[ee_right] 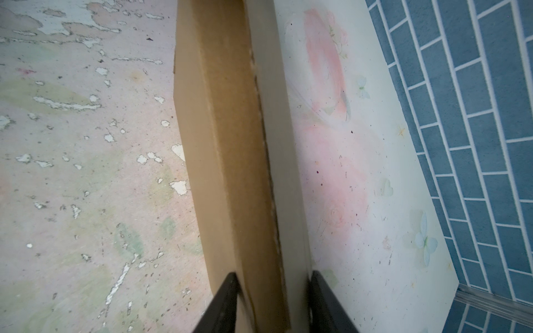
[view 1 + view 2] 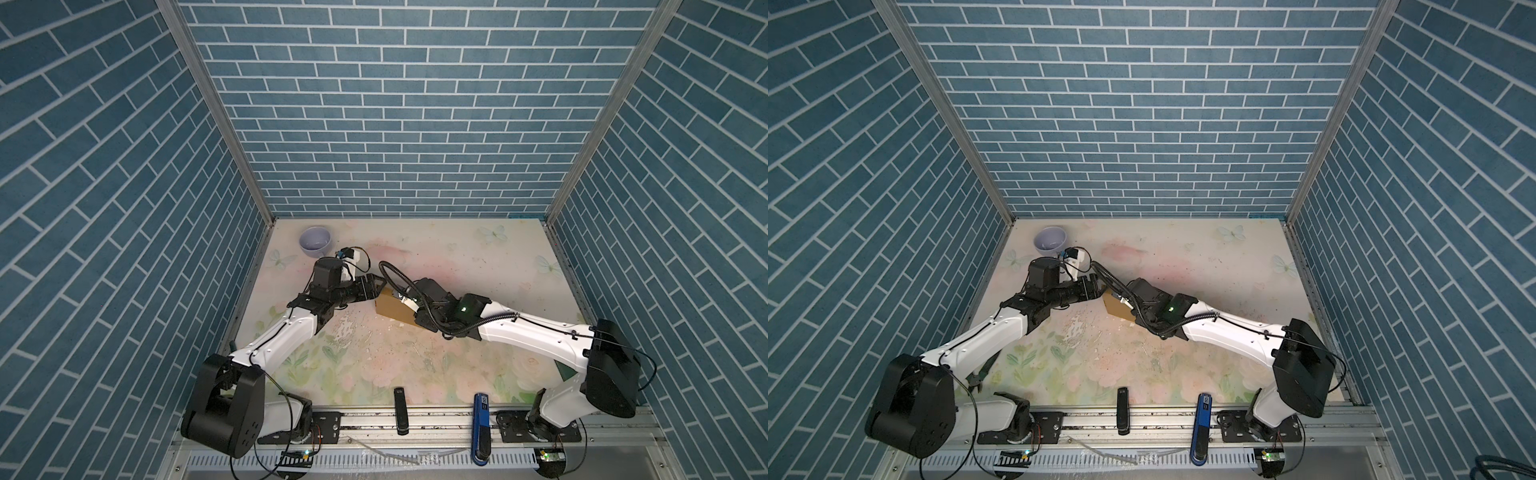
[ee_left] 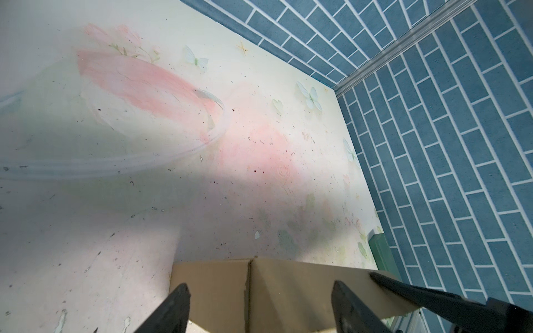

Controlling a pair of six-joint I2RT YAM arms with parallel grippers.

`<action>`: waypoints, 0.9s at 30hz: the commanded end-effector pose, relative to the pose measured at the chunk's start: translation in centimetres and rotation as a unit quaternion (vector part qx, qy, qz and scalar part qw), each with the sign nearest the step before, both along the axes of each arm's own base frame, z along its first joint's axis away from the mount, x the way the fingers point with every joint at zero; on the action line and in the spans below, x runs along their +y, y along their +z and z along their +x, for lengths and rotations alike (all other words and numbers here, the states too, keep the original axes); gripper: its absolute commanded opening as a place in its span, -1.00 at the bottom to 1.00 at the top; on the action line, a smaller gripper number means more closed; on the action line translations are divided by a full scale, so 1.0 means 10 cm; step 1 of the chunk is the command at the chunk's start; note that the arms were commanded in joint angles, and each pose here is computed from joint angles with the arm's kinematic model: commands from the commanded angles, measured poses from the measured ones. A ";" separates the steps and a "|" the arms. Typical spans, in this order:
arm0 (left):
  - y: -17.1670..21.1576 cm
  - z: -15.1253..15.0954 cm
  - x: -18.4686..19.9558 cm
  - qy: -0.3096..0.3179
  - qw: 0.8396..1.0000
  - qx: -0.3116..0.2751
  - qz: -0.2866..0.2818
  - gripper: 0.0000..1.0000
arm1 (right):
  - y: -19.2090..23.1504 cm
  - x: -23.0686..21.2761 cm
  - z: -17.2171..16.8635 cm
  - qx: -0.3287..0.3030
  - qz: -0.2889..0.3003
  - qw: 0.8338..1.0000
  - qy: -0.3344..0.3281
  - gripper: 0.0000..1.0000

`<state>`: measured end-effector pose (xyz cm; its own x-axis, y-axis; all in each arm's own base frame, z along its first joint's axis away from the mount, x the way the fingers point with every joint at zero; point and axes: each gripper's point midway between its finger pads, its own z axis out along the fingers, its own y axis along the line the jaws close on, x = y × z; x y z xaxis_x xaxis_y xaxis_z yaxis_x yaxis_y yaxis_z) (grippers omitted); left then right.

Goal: Fold the paper box

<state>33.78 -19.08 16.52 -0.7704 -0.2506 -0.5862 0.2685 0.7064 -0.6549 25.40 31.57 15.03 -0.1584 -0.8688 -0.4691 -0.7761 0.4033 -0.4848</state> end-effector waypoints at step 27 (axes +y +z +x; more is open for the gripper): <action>-0.54 -0.05 0.11 0.020 0.999 0.039 0.028 0.29 | -0.13 -0.06 -0.11 0.038 -0.016 0.999 -0.008 -0.17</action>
<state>34.05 -18.97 14.27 -0.7695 -0.2570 -0.5846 0.2575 0.7129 -0.6523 25.34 31.58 15.00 -0.1596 -0.8683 -0.4696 -0.7780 0.4035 -0.4815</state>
